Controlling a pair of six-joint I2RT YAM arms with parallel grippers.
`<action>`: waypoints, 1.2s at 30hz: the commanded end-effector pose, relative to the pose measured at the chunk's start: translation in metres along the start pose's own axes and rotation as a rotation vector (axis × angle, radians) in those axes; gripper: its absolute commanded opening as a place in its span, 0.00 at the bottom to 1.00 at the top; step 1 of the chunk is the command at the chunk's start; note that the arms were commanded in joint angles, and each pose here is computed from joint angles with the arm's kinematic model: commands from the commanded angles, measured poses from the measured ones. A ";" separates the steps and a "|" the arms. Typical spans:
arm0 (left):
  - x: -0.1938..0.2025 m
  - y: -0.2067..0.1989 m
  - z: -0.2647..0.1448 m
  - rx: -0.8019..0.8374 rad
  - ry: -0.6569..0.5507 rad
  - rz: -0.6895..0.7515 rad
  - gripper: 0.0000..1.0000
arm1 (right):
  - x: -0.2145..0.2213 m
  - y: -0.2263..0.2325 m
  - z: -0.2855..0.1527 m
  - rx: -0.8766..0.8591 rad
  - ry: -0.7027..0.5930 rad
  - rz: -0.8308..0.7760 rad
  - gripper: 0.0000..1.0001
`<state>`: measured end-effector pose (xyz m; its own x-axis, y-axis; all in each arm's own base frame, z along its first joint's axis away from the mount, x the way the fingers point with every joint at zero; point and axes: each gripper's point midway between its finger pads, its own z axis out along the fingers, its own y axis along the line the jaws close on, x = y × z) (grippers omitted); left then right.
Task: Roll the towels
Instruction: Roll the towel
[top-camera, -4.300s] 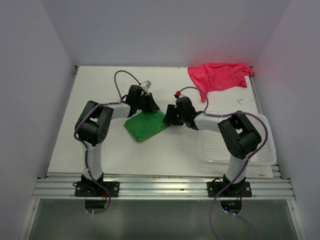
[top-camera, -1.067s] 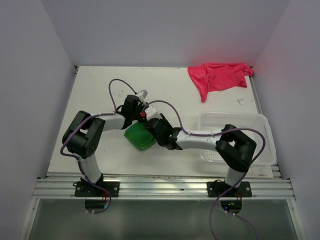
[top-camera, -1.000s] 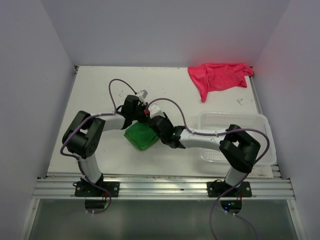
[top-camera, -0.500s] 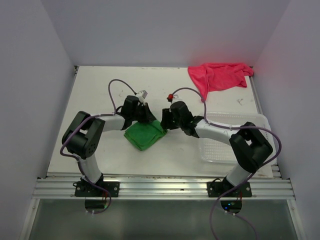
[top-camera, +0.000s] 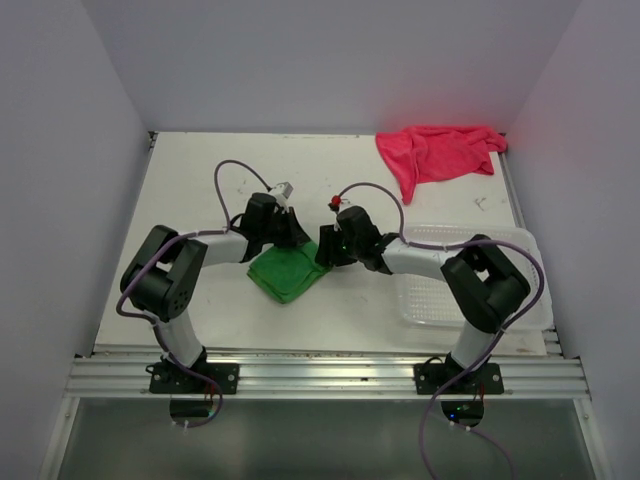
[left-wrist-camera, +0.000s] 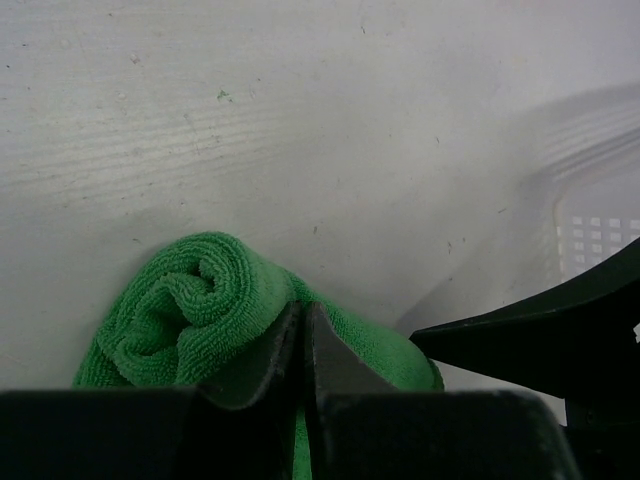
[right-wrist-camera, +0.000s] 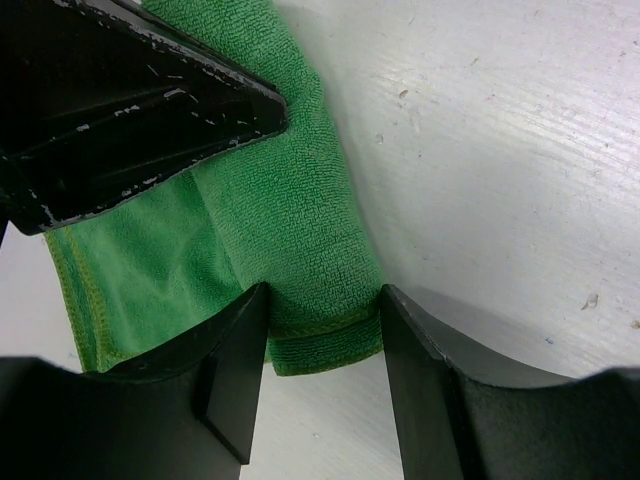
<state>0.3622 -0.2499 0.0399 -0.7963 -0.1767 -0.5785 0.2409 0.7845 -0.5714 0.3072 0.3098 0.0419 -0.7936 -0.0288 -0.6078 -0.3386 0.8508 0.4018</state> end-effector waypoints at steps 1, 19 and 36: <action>0.017 0.015 -0.006 -0.067 0.039 -0.017 0.08 | -0.002 0.003 0.004 -0.015 -0.009 0.000 0.52; -0.033 -0.005 -0.011 -0.035 -0.040 0.024 0.08 | 0.027 -0.011 0.014 0.020 0.034 -0.154 0.00; -0.073 -0.028 -0.033 0.018 -0.105 0.028 0.09 | -0.005 -0.021 -0.028 0.478 -0.251 -0.516 0.00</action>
<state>0.3974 -0.2380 0.0951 -0.7514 -0.2003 -0.6287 0.2415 0.8033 -0.5445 0.2974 0.3030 0.0422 -0.4920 -0.3491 -0.7975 -0.4222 0.8968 -0.1322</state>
